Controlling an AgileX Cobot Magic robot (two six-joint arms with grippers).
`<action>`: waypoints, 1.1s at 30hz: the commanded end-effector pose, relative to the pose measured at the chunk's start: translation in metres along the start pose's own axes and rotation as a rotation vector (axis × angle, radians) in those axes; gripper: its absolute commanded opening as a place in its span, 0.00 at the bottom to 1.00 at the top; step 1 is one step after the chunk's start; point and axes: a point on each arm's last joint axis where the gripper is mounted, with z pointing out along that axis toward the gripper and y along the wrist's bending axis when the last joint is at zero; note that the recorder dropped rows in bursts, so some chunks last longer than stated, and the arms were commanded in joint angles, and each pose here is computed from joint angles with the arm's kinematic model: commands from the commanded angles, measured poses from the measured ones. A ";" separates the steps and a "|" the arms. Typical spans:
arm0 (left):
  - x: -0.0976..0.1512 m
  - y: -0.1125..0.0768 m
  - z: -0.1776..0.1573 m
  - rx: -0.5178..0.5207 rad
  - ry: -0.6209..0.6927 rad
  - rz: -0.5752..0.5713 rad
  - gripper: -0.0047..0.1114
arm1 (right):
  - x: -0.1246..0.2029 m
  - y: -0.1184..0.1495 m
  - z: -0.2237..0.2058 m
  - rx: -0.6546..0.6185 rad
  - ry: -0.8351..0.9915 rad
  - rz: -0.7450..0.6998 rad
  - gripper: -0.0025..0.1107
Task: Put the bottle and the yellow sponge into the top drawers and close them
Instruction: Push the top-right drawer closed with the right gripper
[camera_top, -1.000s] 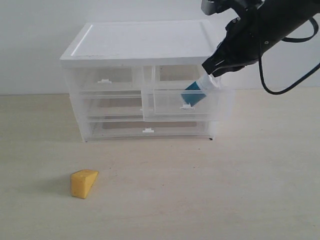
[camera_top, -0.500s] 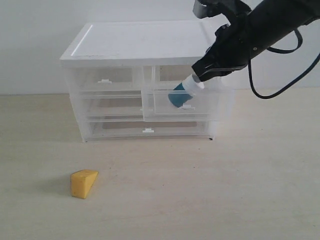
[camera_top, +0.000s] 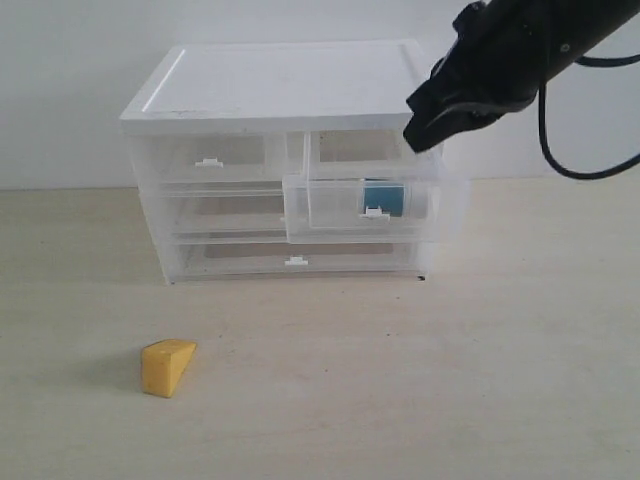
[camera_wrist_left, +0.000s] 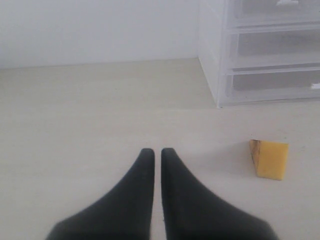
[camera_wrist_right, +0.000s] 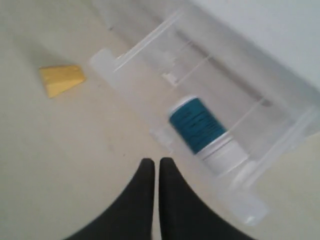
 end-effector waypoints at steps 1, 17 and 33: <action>0.000 0.000 0.000 0.002 -0.014 -0.006 0.08 | 0.003 0.023 0.009 -0.107 0.081 -0.090 0.02; 0.000 0.000 0.000 0.002 -0.011 -0.006 0.08 | 0.005 0.017 0.063 -0.069 0.156 -0.249 0.02; 0.000 0.000 0.000 0.002 -0.011 -0.006 0.08 | -0.009 -0.008 0.078 0.161 0.025 -0.310 0.02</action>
